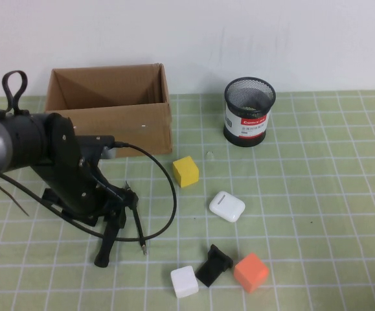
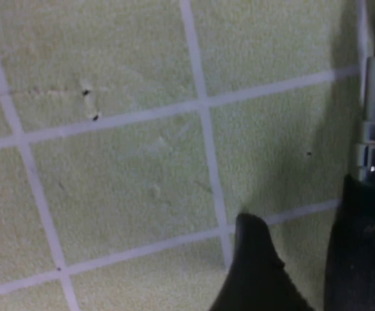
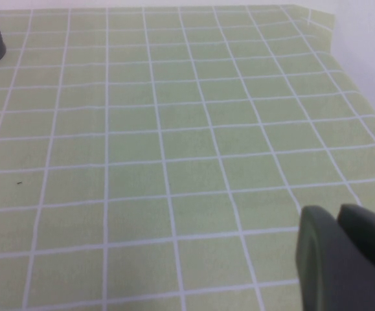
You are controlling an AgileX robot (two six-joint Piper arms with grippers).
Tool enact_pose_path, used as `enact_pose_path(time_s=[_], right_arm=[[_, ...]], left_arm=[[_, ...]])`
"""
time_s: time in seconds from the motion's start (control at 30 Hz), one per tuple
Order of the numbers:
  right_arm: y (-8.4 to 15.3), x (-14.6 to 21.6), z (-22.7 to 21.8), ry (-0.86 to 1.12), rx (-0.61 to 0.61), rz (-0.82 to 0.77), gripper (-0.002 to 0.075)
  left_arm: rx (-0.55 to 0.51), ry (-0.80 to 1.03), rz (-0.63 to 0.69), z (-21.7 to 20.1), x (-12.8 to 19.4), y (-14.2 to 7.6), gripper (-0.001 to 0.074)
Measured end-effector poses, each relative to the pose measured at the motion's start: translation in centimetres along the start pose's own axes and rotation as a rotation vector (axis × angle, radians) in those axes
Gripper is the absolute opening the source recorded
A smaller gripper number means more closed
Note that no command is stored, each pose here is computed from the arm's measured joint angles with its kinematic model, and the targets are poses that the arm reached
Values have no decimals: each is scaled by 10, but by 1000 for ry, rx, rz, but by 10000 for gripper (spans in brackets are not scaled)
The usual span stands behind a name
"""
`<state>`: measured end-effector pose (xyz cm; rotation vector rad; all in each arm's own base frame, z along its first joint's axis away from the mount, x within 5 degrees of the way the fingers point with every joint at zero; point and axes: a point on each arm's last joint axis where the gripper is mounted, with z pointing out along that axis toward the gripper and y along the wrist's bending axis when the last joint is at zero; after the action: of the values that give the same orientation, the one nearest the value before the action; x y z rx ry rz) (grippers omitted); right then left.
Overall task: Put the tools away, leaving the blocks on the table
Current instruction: Pick up the black Screwdriver from the table
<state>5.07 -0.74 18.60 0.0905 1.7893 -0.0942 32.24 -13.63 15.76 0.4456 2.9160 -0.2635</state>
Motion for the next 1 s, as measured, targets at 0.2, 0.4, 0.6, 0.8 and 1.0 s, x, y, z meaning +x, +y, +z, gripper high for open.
enact_pose_path(time_s=[0.2, 0.4, 0.6, 0.8, 1.0], right_arm=[[0, 0, 0, 0, 0, 0, -3], [0, 0, 0, 0, 0, 0, -3], [0, 0, 0, 0, 0, 0, -3], [0, 0, 0, 0, 0, 0, -3], [0, 0, 0, 0, 0, 0, -3]], left_arm=[[15, -2, -6, 2, 0, -1, 270], [31, 0, 1, 3, -1, -4, 172], [38, -3, 3, 1, -1, -5, 172], [70, -92, 26, -35, -14, -18, 172], [114, -295, 131, -98, -36, -52, 172]])
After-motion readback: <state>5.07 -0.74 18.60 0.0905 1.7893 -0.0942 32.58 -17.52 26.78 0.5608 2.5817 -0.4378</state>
